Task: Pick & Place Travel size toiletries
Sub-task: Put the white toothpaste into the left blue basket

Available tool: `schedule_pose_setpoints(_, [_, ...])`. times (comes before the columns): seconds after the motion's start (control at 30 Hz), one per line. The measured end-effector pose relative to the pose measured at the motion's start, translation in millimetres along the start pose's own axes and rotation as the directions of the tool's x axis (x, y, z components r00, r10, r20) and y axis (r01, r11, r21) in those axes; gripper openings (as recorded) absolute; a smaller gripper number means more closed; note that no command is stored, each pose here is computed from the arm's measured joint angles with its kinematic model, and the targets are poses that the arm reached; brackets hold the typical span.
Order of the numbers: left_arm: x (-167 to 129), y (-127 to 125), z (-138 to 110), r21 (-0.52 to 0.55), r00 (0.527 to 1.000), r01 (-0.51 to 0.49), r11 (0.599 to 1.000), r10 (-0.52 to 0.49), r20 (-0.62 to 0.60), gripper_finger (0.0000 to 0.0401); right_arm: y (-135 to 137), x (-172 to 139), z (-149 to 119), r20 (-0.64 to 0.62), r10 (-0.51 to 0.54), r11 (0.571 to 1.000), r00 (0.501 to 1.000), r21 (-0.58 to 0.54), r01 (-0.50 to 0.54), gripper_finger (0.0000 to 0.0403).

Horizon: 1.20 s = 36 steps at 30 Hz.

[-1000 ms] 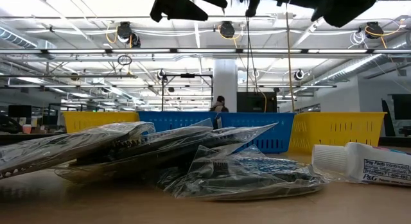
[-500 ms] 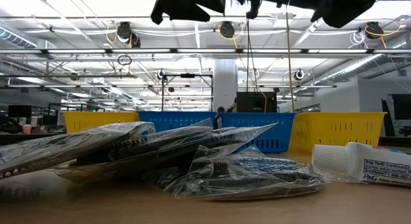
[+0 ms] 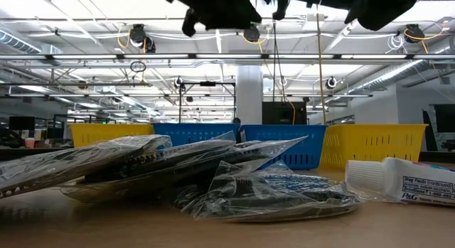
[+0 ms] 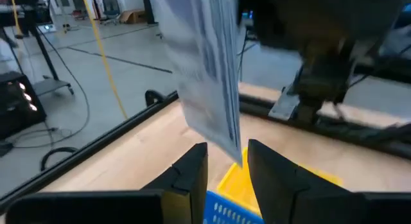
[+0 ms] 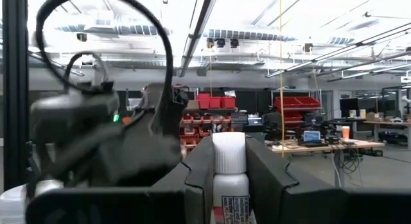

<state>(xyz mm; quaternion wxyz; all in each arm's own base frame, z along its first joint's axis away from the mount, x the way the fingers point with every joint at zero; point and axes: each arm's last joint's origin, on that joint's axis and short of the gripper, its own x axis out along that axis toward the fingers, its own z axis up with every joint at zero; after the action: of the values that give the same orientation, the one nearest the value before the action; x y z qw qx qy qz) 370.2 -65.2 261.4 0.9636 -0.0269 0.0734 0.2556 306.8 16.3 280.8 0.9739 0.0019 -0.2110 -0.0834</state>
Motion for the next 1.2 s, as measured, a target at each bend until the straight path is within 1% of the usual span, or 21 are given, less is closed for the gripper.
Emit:
schedule_pose_setpoints(0.13, [4.5, 2.6, -2.8, 0.007, 0.999, -0.044, 0.999, 0.044, 0.004, 0.0108, 1.4, -0.3, -2.1, -0.022, 0.004, 1.0, 1.0, -0.004, -0.004, 0.0055])
schedule_pose_setpoints(0.3, [3.6, 0.9, 0.7, 0.009, 0.999, -0.031, 0.999, 0.03, 0.032, 0.0096, 1.9, -0.5, -3.0, -0.032, 0.005, 1.0, 0.999, -0.006, -0.005, 0.0055])
schedule_pose_setpoints(0.6, [3.5, 0.7, 0.6, 0.022, 0.999, -0.031, 0.999, 0.03, 0.032, 0.0089, 1.9, -0.4, -3.7, -0.041, 0.005, 1.0, 0.999, -0.009, -0.006, 0.0055])
schedule_pose_setpoints(0.67, [3.5, 0.7, 0.4, 0.024, 0.999, -0.031, 0.999, 0.03, 0.031, 0.0072, 1.9, -0.4, -3.9, -0.042, 0.005, 1.0, 0.999, -0.009, -0.005, 0.0055])
schedule_pose_setpoints(0.77, [3.5, 0.9, -0.3, 0.044, 0.999, -0.035, 0.998, 0.034, 0.025, 0.002, 1.9, -0.5, -4.7, -0.051, 0.004, 1.0, 0.999, -0.012, -0.005, 0.0055])
schedule_pose_setpoints(0.8, [3.3, 0.7, -0.5, 0.054, 0.999, -0.035, 0.998, 0.033, 0.024, 0.0011, 1.9, -0.5, -5.1, -0.055, 0.004, 1.0, 0.998, -0.012, -0.004, 0.0055])
schedule_pose_setpoints(1.07, [2.5, -0.2, -2.8, 0.079, 0.999, -0.031, 0.996, 0.031, 0.009, 0.0001, 2.2, -0.6, -8.7, -0.096, 0.007, 1.0, 0.995, -0.021, -0.009, 0.0056])
schedule_pose_setpoints(1.13, [2.5, -0.1, -3.9, 0.088, 1.0, -0.029, 0.996, 0.03, -0.001, 0.0001, 2.3, -0.7, -10.0, -0.11, 0.008, 1.0, 0.994, -0.024, -0.011, 0.0069])
schedule_pose_setpoints(1.2, [2.4, 0.0, -5.0, 0.093, 1.0, -0.029, 0.995, 0.03, -0.01, 0.0, 2.3, -0.9, -11.4, -0.124, 0.009, 0.999, 0.992, -0.032, -0.013, 0.0092])
